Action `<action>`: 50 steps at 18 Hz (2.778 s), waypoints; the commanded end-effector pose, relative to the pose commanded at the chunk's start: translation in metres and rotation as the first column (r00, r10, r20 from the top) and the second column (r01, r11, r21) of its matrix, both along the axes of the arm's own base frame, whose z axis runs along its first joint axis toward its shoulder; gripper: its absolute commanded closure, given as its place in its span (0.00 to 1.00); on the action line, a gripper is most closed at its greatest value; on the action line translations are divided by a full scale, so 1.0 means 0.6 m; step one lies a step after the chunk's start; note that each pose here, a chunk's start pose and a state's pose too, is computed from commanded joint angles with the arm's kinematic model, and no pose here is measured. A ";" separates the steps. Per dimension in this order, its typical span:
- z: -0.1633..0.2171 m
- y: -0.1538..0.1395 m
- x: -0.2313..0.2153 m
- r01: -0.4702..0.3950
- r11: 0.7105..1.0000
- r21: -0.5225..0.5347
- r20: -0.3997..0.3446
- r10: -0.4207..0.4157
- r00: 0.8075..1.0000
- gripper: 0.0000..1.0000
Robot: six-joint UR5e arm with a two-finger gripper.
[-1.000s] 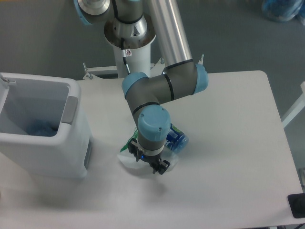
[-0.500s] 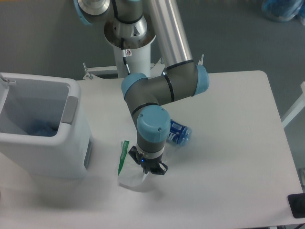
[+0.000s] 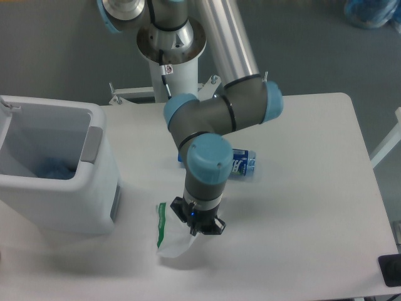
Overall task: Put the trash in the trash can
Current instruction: 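Lift the bag and carry it over the white trash bin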
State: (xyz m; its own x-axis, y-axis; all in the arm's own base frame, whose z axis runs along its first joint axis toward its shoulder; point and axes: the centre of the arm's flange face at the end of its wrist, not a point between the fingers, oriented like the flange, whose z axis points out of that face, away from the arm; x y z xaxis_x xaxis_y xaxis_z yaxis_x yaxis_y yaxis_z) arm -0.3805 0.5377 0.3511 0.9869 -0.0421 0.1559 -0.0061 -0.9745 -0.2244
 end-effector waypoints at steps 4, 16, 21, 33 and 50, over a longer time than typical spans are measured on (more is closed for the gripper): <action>0.054 -0.055 0.001 0.034 0.999 -0.017 0.040 -0.033 0.999 1.00; 0.117 -0.063 0.001 -0.036 0.999 0.021 0.075 0.034 0.997 1.00; 0.185 -0.056 0.010 -0.079 0.991 0.106 0.078 0.071 0.994 1.00; 0.394 -0.067 0.063 -0.176 0.912 0.370 0.134 0.136 0.982 1.00; 0.433 -0.020 0.235 -0.078 0.895 0.438 0.207 -0.015 0.978 1.00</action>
State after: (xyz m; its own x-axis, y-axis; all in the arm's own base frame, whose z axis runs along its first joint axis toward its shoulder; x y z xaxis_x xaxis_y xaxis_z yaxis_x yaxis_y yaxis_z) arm -0.2396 0.5258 0.6112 0.9389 -0.1221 0.3218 0.1135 -0.7727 -0.6245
